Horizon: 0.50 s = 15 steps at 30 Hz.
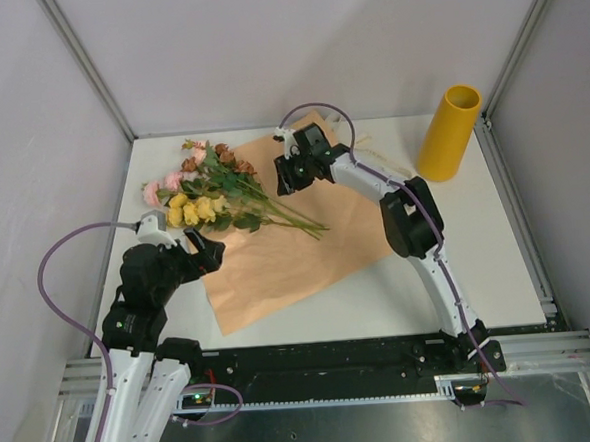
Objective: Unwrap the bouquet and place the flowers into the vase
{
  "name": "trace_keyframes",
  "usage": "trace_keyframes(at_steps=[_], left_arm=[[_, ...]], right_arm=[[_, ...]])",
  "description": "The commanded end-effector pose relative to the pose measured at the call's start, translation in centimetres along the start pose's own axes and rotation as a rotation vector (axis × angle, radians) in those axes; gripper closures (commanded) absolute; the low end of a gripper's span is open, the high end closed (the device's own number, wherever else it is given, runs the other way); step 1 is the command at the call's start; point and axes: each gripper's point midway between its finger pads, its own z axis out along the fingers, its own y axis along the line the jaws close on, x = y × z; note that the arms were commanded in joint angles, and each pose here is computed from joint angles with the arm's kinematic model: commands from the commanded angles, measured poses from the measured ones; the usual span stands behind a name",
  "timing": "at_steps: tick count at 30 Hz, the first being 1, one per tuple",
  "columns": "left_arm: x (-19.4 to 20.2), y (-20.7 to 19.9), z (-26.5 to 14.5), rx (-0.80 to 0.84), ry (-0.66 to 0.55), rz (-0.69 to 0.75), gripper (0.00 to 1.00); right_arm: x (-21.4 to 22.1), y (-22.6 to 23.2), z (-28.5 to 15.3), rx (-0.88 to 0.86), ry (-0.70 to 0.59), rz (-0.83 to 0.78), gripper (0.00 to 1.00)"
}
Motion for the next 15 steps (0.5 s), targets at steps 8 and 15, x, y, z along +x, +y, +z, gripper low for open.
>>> trace_keyframes(at_steps=[8,15], left_arm=[[-1.5,-1.2,-0.6,0.057,-0.053,0.032,0.00],[-1.4,-1.1,-0.6,0.056,-0.053,0.032,0.00]], right_arm=[[0.3,1.4,1.6,-0.108,0.015,0.051,0.55],[0.7,1.4,2.2,-0.125,0.025,0.074,0.59]])
